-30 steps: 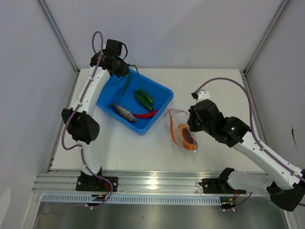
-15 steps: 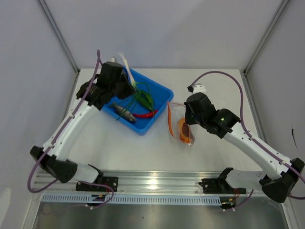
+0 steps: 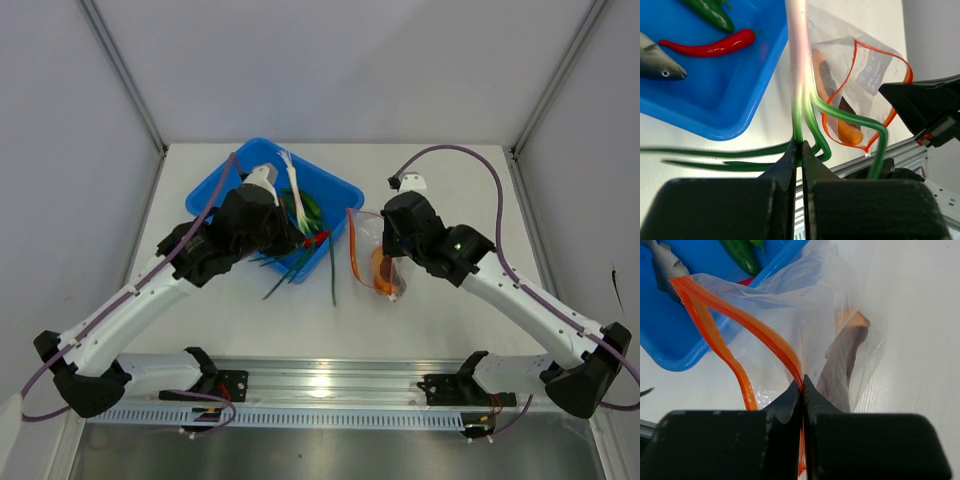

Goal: Place the food in the zip-top bag and seal the zipper
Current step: Place the fake vegetable in the zipper food storage bag.

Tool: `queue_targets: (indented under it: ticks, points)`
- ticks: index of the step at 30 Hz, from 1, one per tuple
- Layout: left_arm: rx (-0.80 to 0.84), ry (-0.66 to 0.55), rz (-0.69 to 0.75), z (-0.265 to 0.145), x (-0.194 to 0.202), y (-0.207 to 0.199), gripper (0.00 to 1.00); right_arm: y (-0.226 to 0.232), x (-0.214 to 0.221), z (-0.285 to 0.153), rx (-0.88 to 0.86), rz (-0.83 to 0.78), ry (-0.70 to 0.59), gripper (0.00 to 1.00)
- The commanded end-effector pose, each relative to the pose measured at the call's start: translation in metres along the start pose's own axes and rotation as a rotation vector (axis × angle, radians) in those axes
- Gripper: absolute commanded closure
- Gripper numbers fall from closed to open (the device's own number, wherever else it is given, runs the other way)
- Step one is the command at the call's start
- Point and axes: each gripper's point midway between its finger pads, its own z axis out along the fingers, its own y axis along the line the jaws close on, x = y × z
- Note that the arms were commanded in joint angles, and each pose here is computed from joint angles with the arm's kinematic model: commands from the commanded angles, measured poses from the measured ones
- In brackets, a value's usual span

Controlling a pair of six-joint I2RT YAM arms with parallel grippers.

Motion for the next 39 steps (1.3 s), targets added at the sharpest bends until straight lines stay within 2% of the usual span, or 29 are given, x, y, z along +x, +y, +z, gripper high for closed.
queue_targets:
  ticks: [1, 11, 16, 25, 34, 39]
  points:
    - [0.005, -0.059, 0.009, 0.009, -0.005, -0.015, 0.99, 0.017, -0.024, -0.003, -0.030, 0.045, -0.081, 1.00]
    - [-0.077, -0.046, -0.064, 0.033, 0.009, -0.033, 0.99, 0.034, -0.016, 0.006, -0.038, 0.072, -0.076, 1.00]
    - [-0.131, -0.013, -0.049, 0.053, 0.021, -0.037, 1.00, 0.045, -0.012, 0.007, -0.057, 0.069, -0.068, 1.00]
    - [-0.104, -0.027, -0.027, 0.056, 0.023, -0.039, 0.99, 0.036, -0.012, -0.002, -0.049, 0.067, -0.078, 1.00]
    - [-0.102, 0.026, -0.039, 0.078, 0.031, -0.054, 0.99, 0.051, -0.014, -0.009, -0.123, 0.087, -0.076, 1.00]
    - [-0.081, 0.093, -0.045, 0.098, 0.044, -0.069, 0.99, 0.059, -0.014, -0.008, -0.146, 0.091, -0.077, 1.00]
